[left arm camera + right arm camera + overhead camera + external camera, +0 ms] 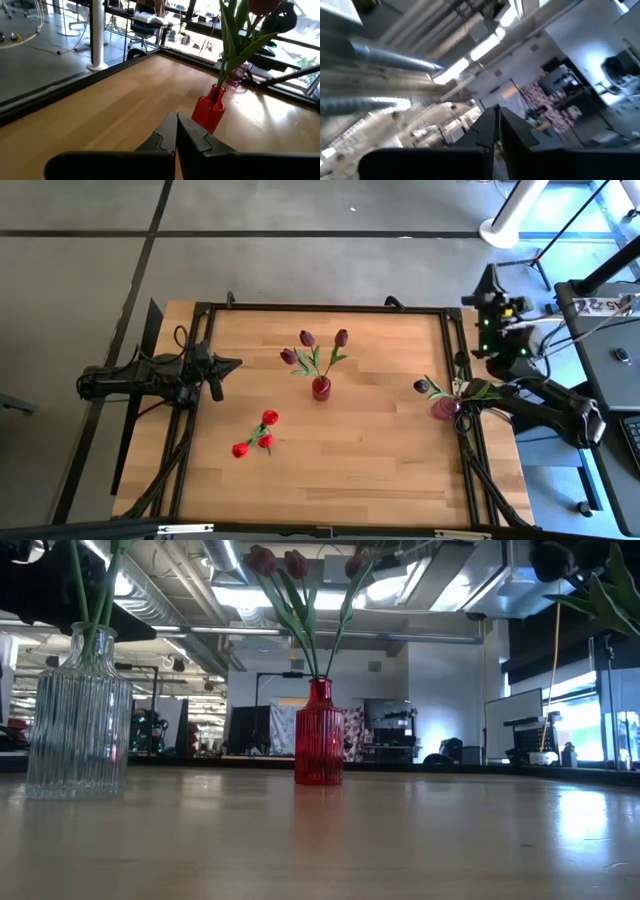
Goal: Sort flowers into vase by color
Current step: Return to Home Position
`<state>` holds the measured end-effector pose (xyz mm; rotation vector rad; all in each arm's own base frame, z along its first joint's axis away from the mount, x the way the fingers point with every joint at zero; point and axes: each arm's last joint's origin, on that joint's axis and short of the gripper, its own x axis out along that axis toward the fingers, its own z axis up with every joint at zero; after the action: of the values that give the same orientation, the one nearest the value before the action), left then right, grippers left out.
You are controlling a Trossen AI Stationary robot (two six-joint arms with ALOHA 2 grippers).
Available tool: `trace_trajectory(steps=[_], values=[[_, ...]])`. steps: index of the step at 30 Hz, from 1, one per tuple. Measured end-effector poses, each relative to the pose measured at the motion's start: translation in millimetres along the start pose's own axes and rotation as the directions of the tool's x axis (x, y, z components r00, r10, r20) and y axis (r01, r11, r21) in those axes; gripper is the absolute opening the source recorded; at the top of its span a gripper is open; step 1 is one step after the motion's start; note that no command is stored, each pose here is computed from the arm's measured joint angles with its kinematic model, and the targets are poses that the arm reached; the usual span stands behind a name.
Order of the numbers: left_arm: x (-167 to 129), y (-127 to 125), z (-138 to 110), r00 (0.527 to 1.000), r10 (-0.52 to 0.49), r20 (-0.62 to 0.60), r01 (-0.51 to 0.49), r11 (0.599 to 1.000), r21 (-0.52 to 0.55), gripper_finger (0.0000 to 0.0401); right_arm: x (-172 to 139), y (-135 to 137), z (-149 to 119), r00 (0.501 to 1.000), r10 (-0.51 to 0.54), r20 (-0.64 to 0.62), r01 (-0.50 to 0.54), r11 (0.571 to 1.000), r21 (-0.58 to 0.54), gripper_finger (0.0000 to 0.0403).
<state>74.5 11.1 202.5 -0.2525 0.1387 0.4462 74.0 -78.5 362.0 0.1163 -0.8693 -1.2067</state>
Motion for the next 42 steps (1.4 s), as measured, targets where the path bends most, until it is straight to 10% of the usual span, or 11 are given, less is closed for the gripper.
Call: trace_trajectory(steps=[7, 16, 42], values=[[0.0, 0.5, 0.2, 1.0, 0.017, 0.006, -0.017, 0.999, 0.027, 0.0, -38.9, -32.9, -7.7, 0.991, 0.024, 0.129, -0.023, 1.0, -0.012, 0.0028], [-0.1, 1.6, 0.5, 0.998, 0.054, 0.018, -0.054, 0.998, 0.027, 0.0, -49.4, -53.0, -37.1, 0.958, -0.286, -0.014, 0.272, 0.926, -0.26, 0.0028], [-0.2, 1.8, 0.9, 0.998, 0.062, 0.022, -0.062, 0.998, -0.007, 0.0, -84.0, -78.1, -60.9, 0.937, -0.143, -0.319, 0.031, 0.942, -0.333, 0.0028]])
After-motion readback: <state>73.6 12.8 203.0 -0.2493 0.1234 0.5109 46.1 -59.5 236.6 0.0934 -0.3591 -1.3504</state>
